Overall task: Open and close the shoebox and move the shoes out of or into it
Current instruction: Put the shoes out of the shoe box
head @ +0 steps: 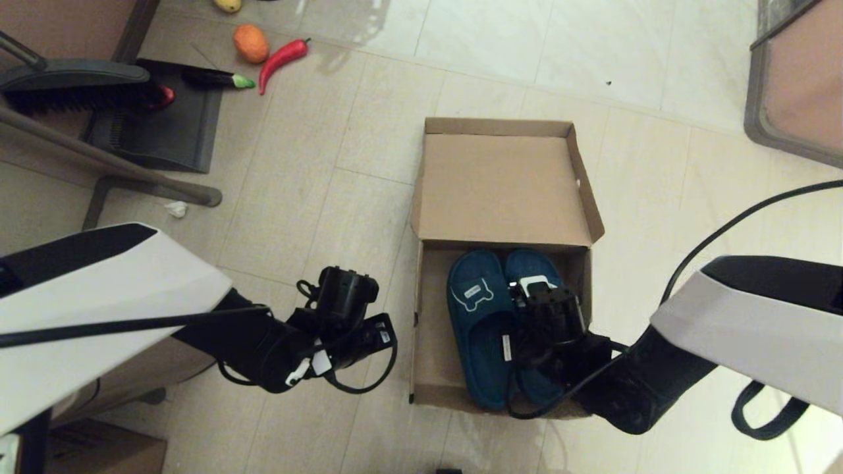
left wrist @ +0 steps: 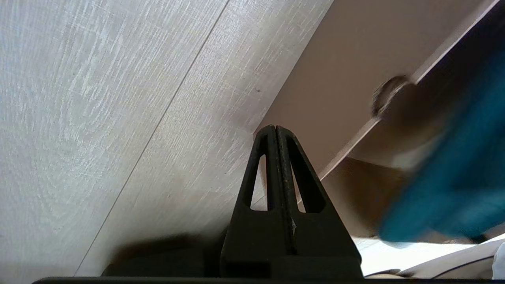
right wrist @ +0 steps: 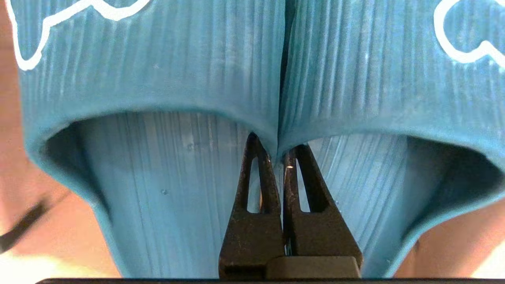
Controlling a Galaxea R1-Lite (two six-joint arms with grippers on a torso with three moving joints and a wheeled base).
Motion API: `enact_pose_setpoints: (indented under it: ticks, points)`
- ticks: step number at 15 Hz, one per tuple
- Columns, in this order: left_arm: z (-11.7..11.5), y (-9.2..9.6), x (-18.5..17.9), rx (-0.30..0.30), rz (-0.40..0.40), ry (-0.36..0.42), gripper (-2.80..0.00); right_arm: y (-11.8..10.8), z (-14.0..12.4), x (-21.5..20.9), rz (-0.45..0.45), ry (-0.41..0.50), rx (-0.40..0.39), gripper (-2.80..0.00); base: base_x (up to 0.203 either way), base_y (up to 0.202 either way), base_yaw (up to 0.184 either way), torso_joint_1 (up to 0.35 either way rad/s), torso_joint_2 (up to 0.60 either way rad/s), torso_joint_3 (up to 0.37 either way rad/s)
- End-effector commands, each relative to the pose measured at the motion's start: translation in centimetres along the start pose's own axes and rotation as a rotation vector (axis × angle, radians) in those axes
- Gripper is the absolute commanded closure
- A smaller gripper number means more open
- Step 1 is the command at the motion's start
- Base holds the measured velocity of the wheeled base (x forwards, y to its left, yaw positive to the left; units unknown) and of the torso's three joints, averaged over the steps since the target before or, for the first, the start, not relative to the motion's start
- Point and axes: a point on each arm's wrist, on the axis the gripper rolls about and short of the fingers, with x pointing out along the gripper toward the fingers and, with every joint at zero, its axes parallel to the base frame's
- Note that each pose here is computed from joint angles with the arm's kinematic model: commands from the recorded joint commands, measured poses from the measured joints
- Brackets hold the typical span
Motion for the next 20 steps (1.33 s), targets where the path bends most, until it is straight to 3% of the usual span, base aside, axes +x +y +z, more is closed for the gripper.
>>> enact_pose_setpoints:
  ticks: [1, 7, 10, 15, 20]
  points:
    - [0.1, 0.0, 0.1, -0.009, 0.000, -0.004, 0.00, -0.7, 2.8, -2.9, 0.016, -0.067, 0.029, 0.00, 0.000, 0.000, 0.000, 0.000, 0.00, 0.000]
    - [0.4, 0.2, -1.4, -0.013, -0.005, -0.013, 0.00, -3.5, 7.7, -12.0, 0.080, -0.114, 0.081, 0.00, 0.000, 0.000, 0.000, 0.000, 0.00, 0.000]
    - [0.5, 0.6, -2.6, -0.014, -0.004, -0.013, 0.00, -5.9, 8.9, -17.0, 0.072, -0.065, 0.127, 0.00, 0.000, 0.000, 0.000, 0.000, 0.00, 0.000]
    - [2.1, 1.6, -3.5, -0.043, 0.011, -0.055, 0.00, -14.9, 8.9, -16.9, -0.243, 0.025, 0.271, 0.00, 0.000, 0.000, 0.000, 0.000, 0.00, 0.000]
    - [5.3, 4.4, -5.1, -0.110, 0.062, -0.120, 0.00, -22.8, 7.2, -10.9, -0.399, 0.175, 0.372, 0.00, 0.000, 0.000, 0.000, 0.000, 0.00, 0.000]
